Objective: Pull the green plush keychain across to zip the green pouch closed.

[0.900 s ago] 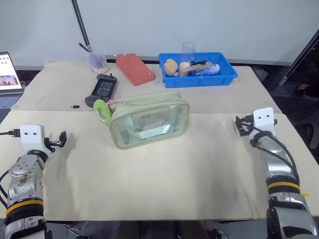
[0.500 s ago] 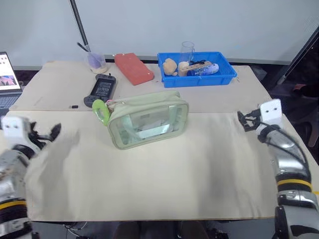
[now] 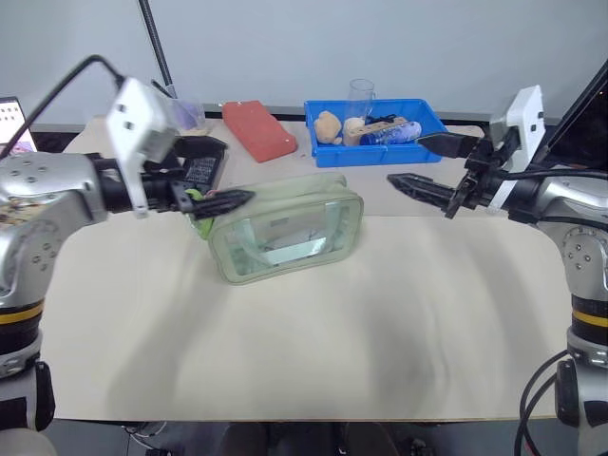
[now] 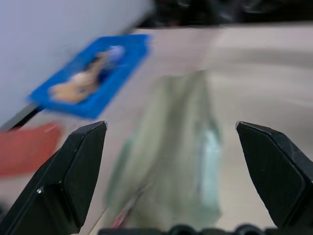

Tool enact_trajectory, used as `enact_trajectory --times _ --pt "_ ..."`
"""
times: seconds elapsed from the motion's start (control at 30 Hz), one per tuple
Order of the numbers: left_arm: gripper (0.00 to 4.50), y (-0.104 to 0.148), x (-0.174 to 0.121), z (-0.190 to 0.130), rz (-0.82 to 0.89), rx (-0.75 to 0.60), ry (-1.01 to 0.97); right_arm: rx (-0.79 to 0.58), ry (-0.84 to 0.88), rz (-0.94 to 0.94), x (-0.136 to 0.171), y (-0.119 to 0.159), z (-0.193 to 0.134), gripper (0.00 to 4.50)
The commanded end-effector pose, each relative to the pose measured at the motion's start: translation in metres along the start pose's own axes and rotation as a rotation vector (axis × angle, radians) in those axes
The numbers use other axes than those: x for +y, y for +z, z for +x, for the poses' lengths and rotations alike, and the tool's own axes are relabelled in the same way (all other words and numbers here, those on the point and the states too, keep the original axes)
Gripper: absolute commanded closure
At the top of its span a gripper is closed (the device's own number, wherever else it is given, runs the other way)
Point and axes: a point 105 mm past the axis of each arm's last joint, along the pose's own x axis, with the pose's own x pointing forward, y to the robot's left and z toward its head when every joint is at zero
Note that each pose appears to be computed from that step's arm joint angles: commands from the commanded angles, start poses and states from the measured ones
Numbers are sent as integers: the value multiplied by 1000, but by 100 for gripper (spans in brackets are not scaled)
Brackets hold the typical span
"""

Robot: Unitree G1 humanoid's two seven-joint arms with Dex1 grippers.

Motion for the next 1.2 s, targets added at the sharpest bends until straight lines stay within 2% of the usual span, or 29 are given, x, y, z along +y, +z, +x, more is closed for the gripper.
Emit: enact_trajectory --times 0.03,0.13,0.23,0.47,0.63,0.87,0.97,1.2 --pt "0 -13 -6 11 191 128 -49 -12 55 -27 20 14 -1 1" --pt "0 -25 -3 17 269 173 -53 0 76 -38 28 17 -1 1" --pt "89 -26 -2 25 331 167 -58 -11 95 -43 36 23 0 0" --pt "436 -31 -4 33 376 159 -95 -5 75 -47 32 20 0 0" --pt "444 -34 5 29 428 153 -87 5 72 -61 28 18 0 0" --pt "444 -32 25 0 571 84 -173 30 134 -82 30 15 3 0" --pt "444 -35 25 -2 638 55 -208 51 156 -90 32 9 3 0" --pt "444 -39 16 6 673 -6 -218 88 194 -97 41 -3 3 0"
